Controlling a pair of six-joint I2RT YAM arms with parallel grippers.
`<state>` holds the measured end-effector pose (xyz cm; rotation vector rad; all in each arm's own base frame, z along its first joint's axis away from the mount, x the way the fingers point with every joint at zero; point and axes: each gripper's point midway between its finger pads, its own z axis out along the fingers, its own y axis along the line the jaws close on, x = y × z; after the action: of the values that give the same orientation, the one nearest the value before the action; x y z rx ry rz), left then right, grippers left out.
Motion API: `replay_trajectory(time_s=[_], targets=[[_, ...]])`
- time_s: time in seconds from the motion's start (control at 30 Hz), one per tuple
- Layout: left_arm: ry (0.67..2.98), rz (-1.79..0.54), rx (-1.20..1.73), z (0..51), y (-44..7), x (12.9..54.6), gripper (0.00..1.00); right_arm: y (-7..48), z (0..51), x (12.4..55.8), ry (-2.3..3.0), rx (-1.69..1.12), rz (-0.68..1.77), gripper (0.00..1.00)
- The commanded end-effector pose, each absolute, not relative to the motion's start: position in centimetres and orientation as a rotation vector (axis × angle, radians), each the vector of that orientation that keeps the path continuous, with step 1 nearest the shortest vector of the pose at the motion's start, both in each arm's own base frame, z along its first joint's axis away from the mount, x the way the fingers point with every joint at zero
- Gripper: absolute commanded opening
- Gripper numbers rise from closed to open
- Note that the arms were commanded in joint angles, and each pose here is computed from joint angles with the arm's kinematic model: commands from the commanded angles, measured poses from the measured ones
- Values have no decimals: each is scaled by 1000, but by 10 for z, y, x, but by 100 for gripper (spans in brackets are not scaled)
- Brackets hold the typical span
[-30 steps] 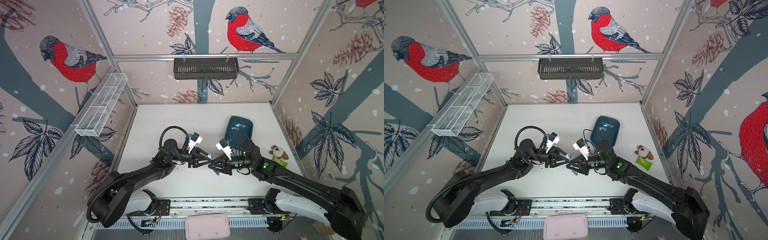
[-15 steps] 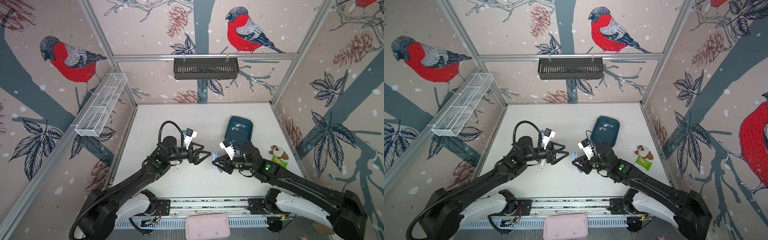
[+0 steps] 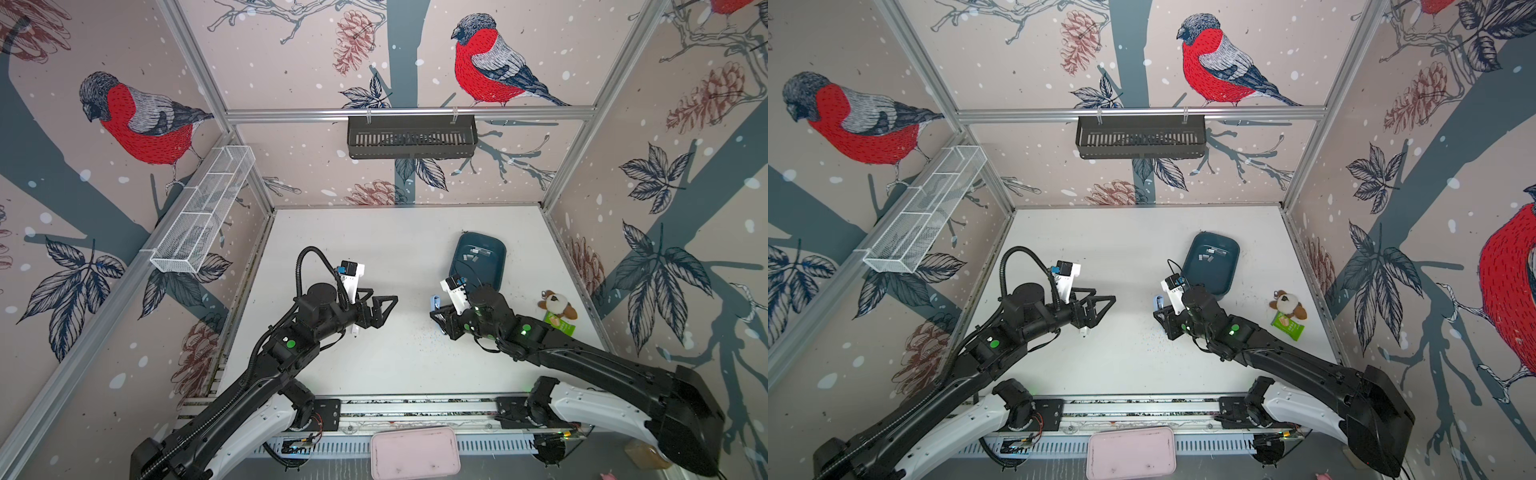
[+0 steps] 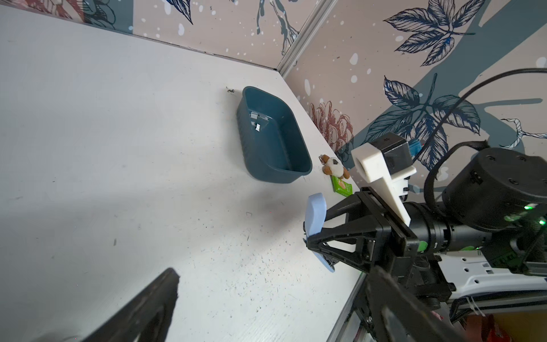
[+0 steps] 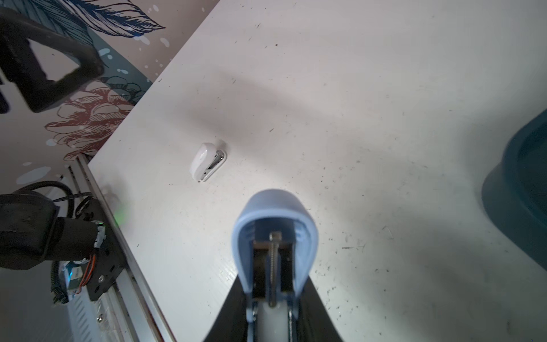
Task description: Load the staples into the stapler
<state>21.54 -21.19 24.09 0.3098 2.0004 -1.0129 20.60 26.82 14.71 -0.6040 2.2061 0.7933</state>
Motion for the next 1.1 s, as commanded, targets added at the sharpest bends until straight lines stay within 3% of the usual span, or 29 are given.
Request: replay_trajectory(time_s=[0.0, 0.33, 0.67, 1.07], targets=[[2031, -923, 318, 241, -199, 212, 98, 265, 146, 226, 2183, -571, 651, 16], [2035, -739, 271, 236, -170, 214, 98, 284, 120, 255, 2220, -577, 502, 14], [2036, -776, 267, 234, -173, 212, 99, 295, 87, 270, 2274, -614, 379, 14], [2051, -780, 274, 231, -175, 212, 99, 289, 39, 258, 2353, -619, 326, 15]])
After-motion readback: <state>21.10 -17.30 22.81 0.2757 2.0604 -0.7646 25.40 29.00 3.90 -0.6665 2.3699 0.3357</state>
